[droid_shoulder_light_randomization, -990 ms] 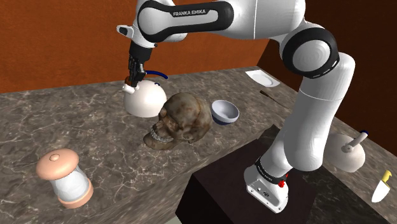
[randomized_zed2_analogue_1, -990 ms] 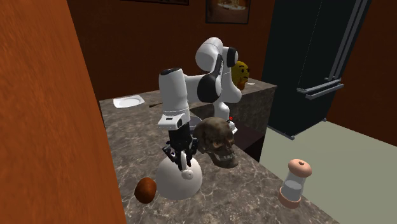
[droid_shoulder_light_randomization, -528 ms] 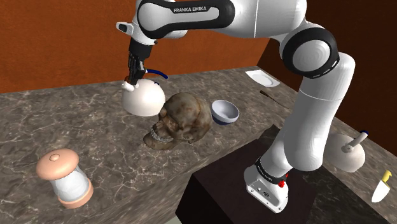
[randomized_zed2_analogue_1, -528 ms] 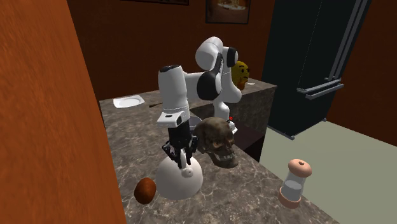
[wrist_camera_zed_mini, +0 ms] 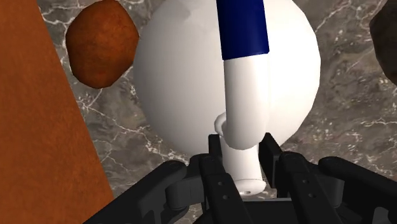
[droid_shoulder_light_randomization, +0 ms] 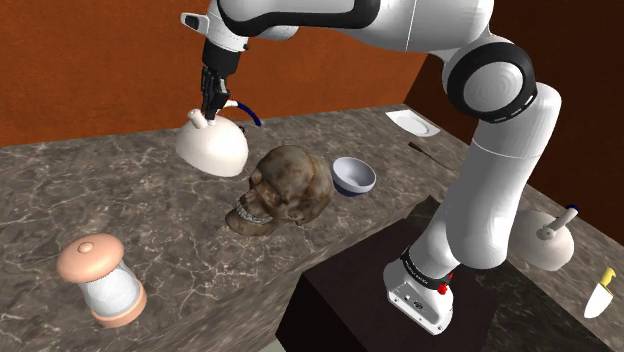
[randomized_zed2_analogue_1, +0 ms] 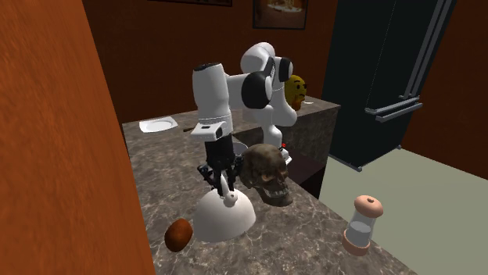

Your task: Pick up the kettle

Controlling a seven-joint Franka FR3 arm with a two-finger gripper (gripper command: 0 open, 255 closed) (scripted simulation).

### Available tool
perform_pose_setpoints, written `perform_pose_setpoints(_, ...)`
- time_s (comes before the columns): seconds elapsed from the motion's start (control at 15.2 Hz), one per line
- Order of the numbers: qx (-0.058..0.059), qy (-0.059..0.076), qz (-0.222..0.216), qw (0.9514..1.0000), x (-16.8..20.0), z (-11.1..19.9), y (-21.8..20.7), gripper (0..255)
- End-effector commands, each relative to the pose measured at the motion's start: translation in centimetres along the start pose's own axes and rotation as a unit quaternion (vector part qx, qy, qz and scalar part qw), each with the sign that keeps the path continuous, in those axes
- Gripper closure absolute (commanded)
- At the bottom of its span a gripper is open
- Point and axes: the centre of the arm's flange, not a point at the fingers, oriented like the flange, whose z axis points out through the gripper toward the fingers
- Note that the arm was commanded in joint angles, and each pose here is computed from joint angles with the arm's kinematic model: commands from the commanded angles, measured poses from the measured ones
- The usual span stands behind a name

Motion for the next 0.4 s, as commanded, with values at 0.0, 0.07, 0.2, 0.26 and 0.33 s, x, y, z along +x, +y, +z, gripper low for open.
perform_pose_setpoints(0.0,-0.001,0.001,0.000,1.0000,0.3,-1.1,-0.1,255)
perform_pose_setpoints(0.07,-0.001,0.001,0.000,1.0000,0.4,-1.7,-0.1,255)
perform_pose_setpoints(0.2,-0.001,0.001,0.000,1.0000,0.7,-2.7,-0.1,255)
perform_pose_setpoints(0.26,-0.001,0.001,0.000,1.0000,0.7,-2.8,-0.1,255)
perform_pose_setpoints(0.33,-0.001,0.001,0.000,1.0000,0.7,-2.8,-0.1,255)
